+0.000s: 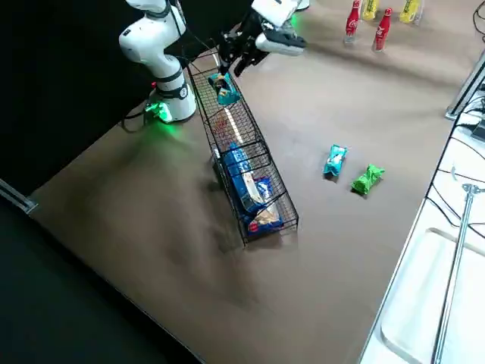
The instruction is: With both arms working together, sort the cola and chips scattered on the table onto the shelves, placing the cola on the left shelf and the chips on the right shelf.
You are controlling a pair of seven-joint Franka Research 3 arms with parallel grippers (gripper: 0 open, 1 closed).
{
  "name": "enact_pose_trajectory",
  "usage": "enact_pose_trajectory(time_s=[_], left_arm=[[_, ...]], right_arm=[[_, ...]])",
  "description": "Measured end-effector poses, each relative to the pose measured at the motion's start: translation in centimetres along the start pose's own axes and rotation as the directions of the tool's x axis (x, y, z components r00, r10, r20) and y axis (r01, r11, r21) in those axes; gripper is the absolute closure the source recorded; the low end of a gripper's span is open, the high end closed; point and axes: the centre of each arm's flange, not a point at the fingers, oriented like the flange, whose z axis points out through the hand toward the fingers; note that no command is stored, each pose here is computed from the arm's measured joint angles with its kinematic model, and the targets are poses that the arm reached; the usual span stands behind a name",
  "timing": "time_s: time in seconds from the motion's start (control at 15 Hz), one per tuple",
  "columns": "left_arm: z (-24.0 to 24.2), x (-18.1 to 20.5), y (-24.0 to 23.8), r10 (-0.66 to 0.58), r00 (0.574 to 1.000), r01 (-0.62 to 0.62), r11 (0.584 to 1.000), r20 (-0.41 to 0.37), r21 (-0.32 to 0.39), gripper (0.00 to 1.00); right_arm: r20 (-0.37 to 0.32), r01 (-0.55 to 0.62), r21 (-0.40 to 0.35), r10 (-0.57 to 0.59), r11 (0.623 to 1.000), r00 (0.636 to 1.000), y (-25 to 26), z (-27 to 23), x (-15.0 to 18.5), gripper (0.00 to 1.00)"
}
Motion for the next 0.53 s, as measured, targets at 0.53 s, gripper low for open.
enact_pose_trajectory(time_s=[0.53], left_arm=[[5.0, -4.6, -0.5, -0.014, 1.000, 0.014, 1.000, 0.019, 0.007, 0.68]], right_arm=[[-0.105, -0.030, 0.222, 0.054, 0.975, 0.993, -10.1, -4.8, 0.8, 0.50]])
